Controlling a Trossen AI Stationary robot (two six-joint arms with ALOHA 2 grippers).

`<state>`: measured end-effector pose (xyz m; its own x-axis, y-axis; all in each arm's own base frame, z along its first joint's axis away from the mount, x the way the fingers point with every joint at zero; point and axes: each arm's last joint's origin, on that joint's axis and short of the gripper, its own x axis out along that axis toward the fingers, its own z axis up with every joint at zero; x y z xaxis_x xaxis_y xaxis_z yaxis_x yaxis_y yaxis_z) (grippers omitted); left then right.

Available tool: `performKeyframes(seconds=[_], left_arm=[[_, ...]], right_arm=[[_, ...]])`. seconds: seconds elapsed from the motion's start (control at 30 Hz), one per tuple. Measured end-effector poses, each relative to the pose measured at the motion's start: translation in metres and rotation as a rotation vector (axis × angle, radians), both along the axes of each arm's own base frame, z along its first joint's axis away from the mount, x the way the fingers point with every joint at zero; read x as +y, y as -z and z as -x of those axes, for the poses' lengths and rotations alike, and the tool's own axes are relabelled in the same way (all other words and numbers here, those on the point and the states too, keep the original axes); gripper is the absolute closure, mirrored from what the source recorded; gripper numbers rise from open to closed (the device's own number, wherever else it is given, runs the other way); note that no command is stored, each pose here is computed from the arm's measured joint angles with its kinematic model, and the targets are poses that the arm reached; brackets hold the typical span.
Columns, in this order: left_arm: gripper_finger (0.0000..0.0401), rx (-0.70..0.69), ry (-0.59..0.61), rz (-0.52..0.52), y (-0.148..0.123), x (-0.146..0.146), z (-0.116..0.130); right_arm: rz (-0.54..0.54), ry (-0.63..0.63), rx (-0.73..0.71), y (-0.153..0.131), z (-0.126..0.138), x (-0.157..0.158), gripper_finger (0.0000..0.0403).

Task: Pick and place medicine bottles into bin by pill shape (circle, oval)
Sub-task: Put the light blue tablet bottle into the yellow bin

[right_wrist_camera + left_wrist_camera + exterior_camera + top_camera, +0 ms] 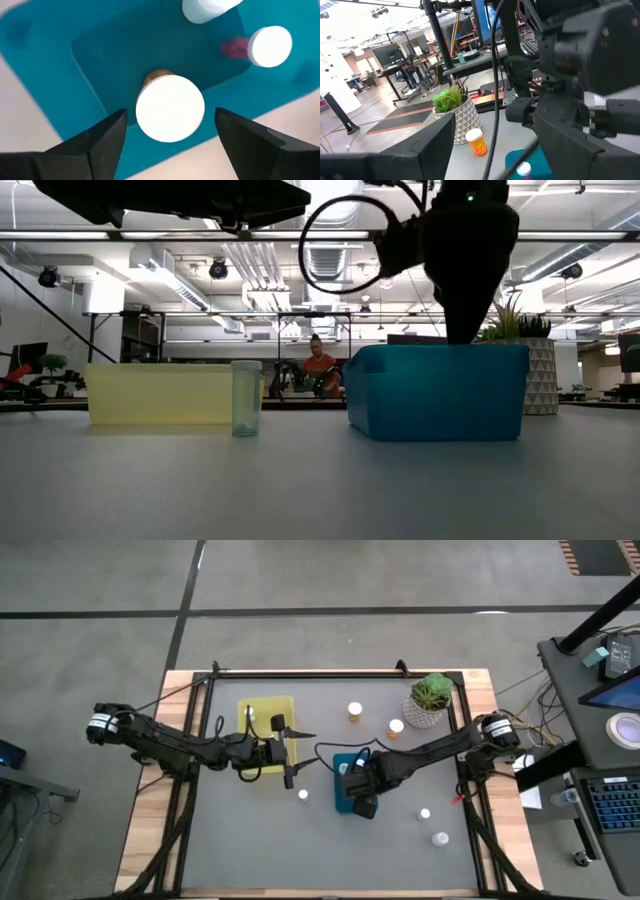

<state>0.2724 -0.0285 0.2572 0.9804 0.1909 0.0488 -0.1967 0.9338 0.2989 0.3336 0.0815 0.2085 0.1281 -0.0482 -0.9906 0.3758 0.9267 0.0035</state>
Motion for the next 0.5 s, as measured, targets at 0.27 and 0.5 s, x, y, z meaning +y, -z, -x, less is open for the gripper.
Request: performKeyframes(seconds=[0.27, 0.5], left_arm=[[0.0144, -0.001, 0.001, 0.008, 0.0, 0.0, 0.0], [0.0144, 0.003, 0.002, 0.029, 0.001, 0.0, 0.0]], right_arm=[[0.054, -0.04, -0.095, -0.03, 0.012, -0.001, 0.0115], [0.244, -0.1, -0.23, -0.058, 0.039, -0.003, 0.0124]])
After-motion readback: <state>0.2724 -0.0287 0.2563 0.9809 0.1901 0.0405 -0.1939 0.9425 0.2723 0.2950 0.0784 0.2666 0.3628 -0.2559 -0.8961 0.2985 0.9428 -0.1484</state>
